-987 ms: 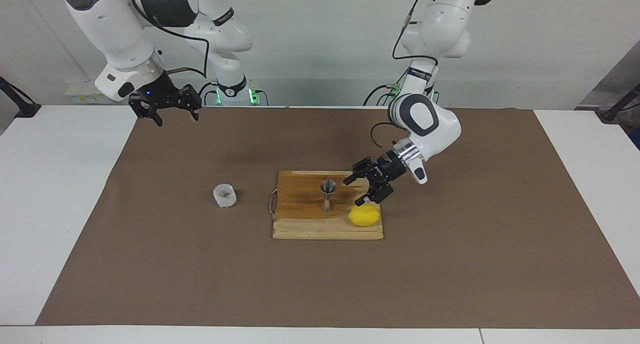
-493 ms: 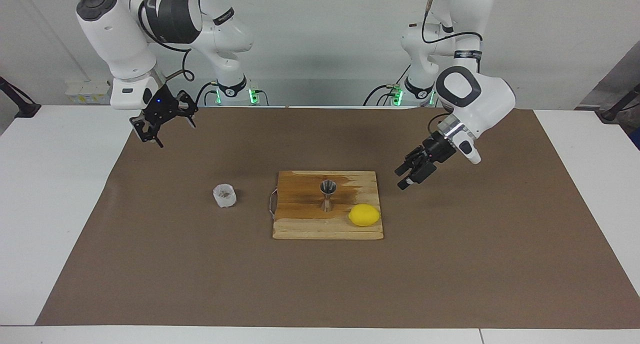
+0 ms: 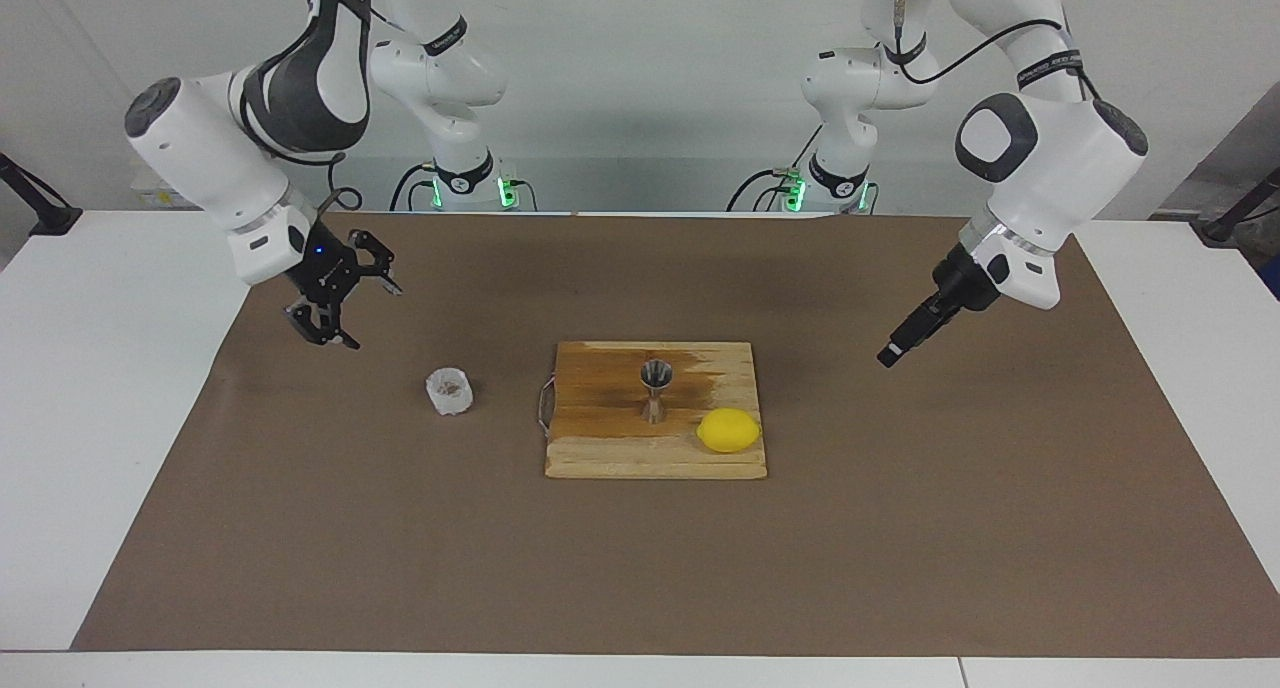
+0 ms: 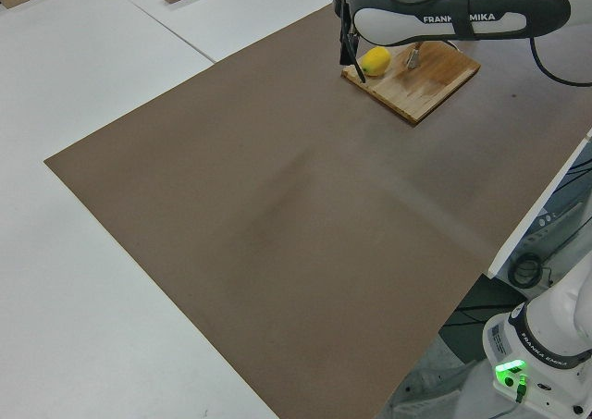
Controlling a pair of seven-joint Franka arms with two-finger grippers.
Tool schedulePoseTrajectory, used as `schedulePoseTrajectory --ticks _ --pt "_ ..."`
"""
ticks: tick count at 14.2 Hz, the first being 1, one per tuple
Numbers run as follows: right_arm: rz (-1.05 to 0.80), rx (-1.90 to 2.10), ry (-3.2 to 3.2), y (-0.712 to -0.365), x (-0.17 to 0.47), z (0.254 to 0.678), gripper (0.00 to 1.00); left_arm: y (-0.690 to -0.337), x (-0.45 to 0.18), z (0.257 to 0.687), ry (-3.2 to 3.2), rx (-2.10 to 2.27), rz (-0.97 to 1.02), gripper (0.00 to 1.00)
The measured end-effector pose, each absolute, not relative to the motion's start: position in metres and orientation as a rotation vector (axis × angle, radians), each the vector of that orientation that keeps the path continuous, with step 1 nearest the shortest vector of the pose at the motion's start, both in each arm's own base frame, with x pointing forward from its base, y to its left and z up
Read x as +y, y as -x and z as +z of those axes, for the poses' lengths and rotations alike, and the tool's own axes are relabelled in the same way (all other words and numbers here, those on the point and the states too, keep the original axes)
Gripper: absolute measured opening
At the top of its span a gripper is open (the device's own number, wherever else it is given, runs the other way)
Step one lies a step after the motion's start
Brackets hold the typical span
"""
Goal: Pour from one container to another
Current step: 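Release the cup with the left gripper while the right gripper reaches the white cup, then close the right gripper around the small white cup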
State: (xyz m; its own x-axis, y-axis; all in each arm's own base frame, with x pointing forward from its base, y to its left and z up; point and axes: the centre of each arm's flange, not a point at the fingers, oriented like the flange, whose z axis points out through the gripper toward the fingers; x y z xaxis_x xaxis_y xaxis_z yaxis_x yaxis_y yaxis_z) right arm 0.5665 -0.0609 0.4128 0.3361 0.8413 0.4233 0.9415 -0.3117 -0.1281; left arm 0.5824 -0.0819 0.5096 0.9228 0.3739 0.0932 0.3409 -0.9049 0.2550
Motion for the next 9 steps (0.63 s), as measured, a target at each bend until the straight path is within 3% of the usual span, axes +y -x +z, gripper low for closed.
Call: schedulePoseTrajectory --ticks 3,9 --pt "-0.505 -1.629 2.118 -0.578 -0.056 0.369 1.0 -0.566 -0.084 0.54 -3.028 0.237 0.269 1.0" --pt "-0.703 -1.544 1.9 -0.555 -0.052 0.279 1.0 -0.532 -0.091 0.624 -3.145 -0.076 0.277 1.0"
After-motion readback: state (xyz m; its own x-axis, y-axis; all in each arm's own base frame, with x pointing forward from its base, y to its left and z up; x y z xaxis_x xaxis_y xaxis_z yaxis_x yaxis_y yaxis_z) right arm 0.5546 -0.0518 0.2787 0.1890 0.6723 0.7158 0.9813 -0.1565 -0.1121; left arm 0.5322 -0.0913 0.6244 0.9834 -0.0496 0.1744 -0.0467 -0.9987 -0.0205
